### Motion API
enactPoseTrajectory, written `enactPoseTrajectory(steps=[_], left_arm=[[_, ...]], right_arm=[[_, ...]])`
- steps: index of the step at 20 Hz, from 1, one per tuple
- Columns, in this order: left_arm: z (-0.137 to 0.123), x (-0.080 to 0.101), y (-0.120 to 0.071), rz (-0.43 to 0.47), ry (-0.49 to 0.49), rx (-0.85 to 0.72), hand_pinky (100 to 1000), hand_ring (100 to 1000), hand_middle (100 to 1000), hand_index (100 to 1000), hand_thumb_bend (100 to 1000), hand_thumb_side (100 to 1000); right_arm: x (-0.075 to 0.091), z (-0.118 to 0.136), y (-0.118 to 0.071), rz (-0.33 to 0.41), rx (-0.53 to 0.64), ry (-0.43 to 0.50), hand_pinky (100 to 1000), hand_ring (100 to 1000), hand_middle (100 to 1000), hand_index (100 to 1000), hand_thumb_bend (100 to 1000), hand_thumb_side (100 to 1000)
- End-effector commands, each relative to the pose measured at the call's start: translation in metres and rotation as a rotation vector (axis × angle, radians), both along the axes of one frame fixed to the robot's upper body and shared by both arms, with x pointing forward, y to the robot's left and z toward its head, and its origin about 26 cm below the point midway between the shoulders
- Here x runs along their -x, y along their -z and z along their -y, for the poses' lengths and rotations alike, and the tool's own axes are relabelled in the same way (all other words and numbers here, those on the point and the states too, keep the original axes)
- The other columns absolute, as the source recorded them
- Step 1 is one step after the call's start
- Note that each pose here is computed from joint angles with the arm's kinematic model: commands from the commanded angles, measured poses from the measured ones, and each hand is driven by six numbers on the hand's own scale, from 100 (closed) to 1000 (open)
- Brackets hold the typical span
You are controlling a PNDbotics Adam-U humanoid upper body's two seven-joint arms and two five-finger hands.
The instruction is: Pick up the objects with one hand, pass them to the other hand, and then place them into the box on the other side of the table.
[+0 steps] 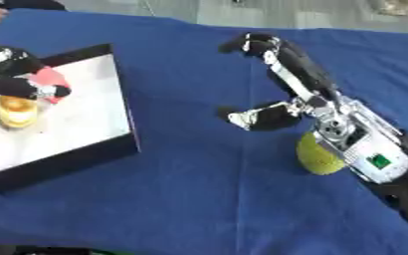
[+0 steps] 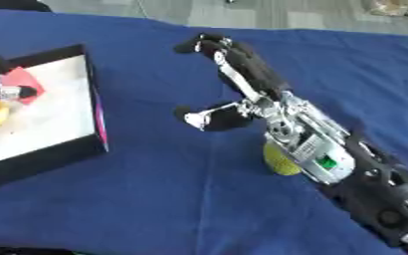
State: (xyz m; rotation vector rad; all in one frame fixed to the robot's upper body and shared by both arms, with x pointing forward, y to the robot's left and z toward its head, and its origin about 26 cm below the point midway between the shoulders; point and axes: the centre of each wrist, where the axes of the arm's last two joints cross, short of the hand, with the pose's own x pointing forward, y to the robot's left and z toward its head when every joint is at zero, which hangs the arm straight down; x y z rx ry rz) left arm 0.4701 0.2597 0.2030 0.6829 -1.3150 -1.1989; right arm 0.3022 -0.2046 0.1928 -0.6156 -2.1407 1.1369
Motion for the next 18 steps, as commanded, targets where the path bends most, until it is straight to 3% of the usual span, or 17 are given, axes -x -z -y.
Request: enactPoseTrajectory(steps=[1,3,4,6,7,8,12,18], left_arm=[[-0.008,0.003,-0.024,0.082,-0.011,0.016,954,906,672,778,504,486],[-0.005,0.006,-0.033,0.116,-0.002,0.060,946,887,651,777,354,559],[-0.004,0.008,-0.037,0.132,0.001,0.083,946,887,651,777,354,559],[-0.003,0.013,-0.048,0.168,0.005,0.143,952,883,663,770,189,705],[-0.003,0.015,-0.053,0.182,0.006,0.170,952,881,661,770,170,669],[-0.004,0.018,-0.058,0.188,0.012,0.210,949,874,645,759,100,716],[-0.013,0.027,-0.069,0.196,0.036,0.361,956,883,633,750,100,705],[-0.028,0.038,-0.071,0.263,0.014,0.450,966,891,626,727,100,719]], right_arm=[[0.000,0.003,-0.007,0.028,0.014,0.005,781,841,745,821,509,145],[0.002,0.004,-0.009,0.036,0.015,0.002,783,841,747,822,514,140],[0.004,0.005,-0.011,0.039,0.015,0.000,783,841,747,822,514,140],[0.006,0.008,-0.015,0.030,0.019,-0.003,783,844,748,823,479,177],[0.007,0.010,-0.017,0.021,0.022,-0.005,784,845,749,823,504,155],[0.007,0.012,-0.019,0.011,0.026,-0.008,786,849,751,824,488,170],[0.006,0.025,-0.026,-0.075,0.044,-0.006,788,858,762,825,469,203],[0.005,0.046,-0.037,-0.117,0.129,0.020,802,856,770,825,502,234]])
